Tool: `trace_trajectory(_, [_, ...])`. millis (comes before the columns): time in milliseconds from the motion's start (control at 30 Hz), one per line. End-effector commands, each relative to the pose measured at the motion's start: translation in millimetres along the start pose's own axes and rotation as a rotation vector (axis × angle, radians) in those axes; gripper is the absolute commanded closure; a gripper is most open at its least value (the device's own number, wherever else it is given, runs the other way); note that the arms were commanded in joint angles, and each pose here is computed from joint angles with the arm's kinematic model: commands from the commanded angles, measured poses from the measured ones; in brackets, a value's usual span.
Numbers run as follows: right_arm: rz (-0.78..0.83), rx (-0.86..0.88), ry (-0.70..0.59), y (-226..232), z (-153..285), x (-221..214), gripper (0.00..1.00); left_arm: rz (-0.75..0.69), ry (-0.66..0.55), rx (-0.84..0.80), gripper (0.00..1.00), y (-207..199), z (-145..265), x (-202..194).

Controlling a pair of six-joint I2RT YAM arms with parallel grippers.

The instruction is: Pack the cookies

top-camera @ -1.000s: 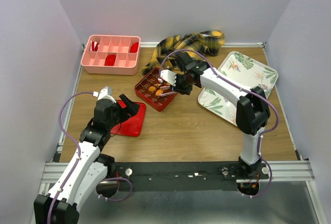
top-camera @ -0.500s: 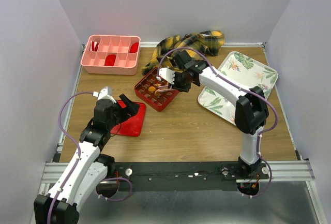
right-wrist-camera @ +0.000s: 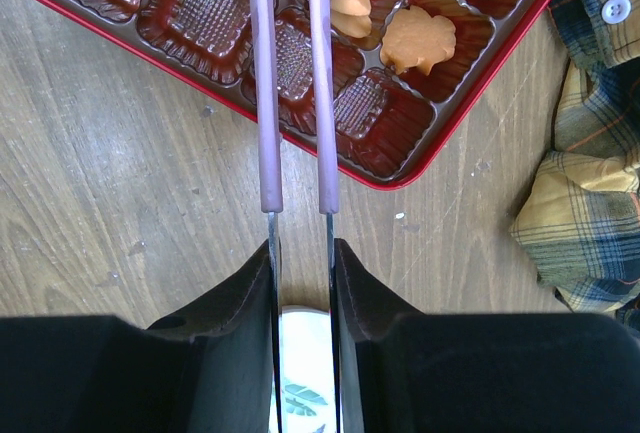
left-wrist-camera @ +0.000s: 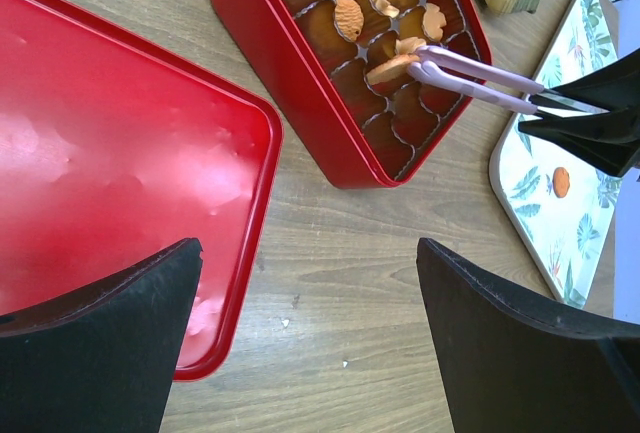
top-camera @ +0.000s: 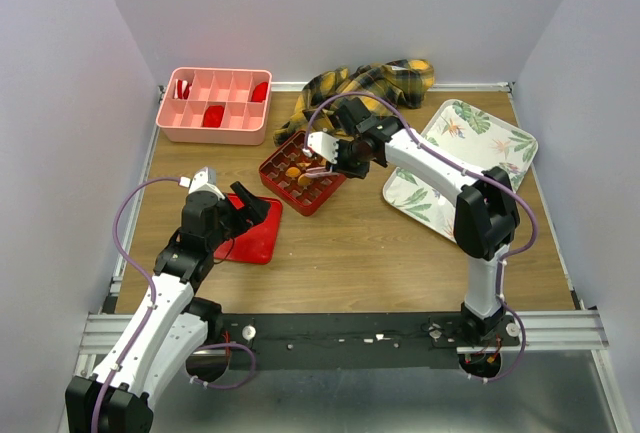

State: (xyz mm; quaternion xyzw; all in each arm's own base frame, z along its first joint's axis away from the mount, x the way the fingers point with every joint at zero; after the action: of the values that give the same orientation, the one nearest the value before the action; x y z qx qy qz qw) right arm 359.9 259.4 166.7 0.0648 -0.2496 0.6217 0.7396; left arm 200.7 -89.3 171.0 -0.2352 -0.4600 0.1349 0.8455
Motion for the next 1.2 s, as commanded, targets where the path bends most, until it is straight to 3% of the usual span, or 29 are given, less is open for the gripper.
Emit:
trace_trajectory(0, [0.016, 0.019, -0.021, 7.1, 7.2, 6.9, 0.77, -0.007, -0.021, 0.015, 0.01, 3.1, 1.1, 2.5])
trace_trajectory(733, [-0.078, 0.015, -0.008, 17.1, 8.5, -2.6, 0.82, -0.007, -0.024, 0.007, 0.01, 0.9, 1.5, 4.9])
trace_trajectory(1000, [-0.184, 0.04, -0.106, 15.0, 37.9, 15.9, 0.82, -0.008, -0.023, 0.01, 0.01, 1.7, 1.6, 4.2])
trace_trajectory(1167, [-0.269, 0.04, -0.114, 12.6, 54.7, -1.2, 0.81, -0.008, -0.025, 0.01, 0.01, 2.0, 2.7, 4.0])
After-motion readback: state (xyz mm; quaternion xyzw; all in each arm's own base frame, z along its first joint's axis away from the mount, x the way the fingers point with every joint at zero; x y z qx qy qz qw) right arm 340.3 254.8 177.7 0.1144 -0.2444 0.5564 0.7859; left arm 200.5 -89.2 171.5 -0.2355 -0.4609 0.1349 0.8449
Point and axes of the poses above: each gripper's point midway between its finger pads, its own z axis back along the fingers, its own y axis along the line the jaws close on, x = y × z, the point moved 6 cm from there along z, back along the fingers, and after that the axes turned 8 degrees about -z, right-handed, at the moved point
